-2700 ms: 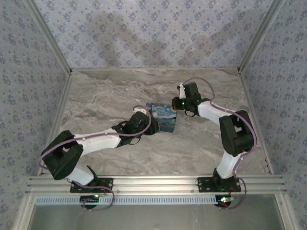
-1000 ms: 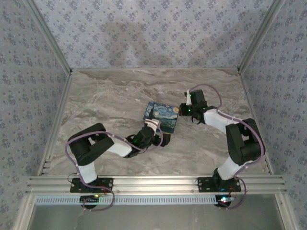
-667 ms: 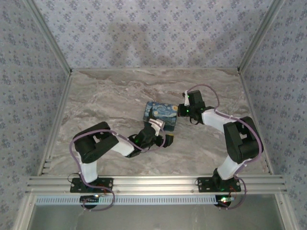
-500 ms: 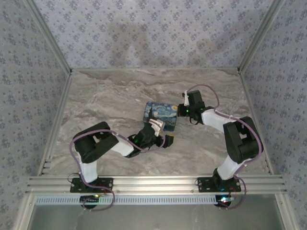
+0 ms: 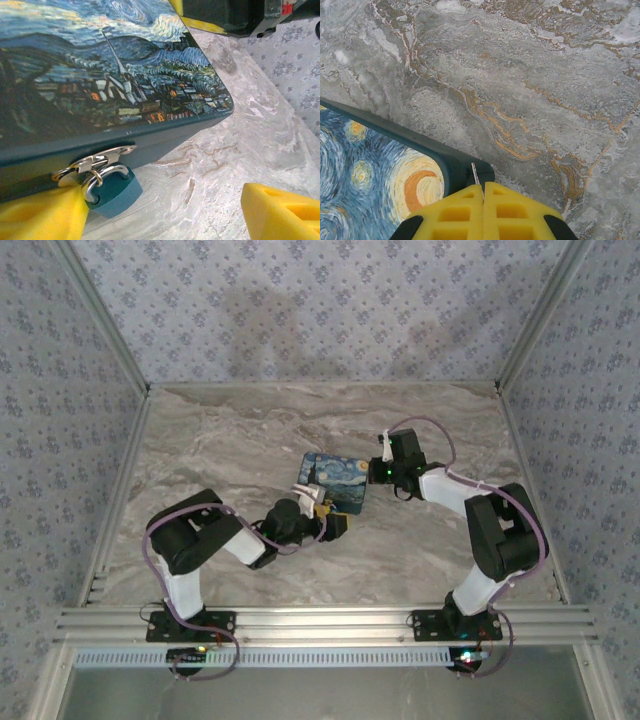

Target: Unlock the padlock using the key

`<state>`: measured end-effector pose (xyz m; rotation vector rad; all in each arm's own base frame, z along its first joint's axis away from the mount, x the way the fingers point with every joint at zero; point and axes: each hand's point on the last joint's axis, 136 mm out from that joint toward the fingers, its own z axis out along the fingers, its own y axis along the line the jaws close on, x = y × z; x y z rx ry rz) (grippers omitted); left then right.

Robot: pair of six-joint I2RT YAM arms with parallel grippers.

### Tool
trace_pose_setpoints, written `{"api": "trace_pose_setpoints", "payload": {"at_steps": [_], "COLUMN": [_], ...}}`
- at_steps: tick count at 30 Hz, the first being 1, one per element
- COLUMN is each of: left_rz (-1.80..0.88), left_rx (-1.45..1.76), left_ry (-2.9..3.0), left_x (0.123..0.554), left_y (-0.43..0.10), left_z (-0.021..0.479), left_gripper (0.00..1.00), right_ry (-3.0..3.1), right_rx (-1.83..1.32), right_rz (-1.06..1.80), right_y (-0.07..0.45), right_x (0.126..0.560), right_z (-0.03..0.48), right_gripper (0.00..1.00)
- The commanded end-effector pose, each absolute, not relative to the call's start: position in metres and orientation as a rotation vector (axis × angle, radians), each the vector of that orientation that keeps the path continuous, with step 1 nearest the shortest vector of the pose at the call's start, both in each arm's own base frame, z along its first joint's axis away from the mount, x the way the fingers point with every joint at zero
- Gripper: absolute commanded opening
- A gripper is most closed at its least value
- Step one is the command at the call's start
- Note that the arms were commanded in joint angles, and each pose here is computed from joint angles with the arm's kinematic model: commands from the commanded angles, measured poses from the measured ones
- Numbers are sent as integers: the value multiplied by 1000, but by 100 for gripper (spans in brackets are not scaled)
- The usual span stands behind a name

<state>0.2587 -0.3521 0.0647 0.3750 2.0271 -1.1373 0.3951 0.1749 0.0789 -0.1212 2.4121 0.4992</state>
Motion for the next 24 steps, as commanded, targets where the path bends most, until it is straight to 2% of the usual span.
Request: {"api": "trace_pose_setpoints", "payload": {"at_steps": [1,7,13,19,24], "left_rz": [-1250,-1256,-1340,-1368,-1352], "left_rx": [378,392,426,402,398], "left_ry": [1927,1945,1959,1982,1988], "left_x": [256,253,246,248,246], "left_y": [-359,-358,-369,-375,-380], "left_z": [99,96,94,86,82], "left_gripper": [79,74,74,78,85], "right_ry": [2409,2404,2400,2404,2406], "right_rx": [-120,-120,-119,-132,-130], "right_rz": [524,525,532,533,536], "right_y": [180,179,181,185,185], "right_x": [393,393,393,389,386], "right_z": [82,85,87,84,83], "right_gripper": [0,0,0,0,0]}}
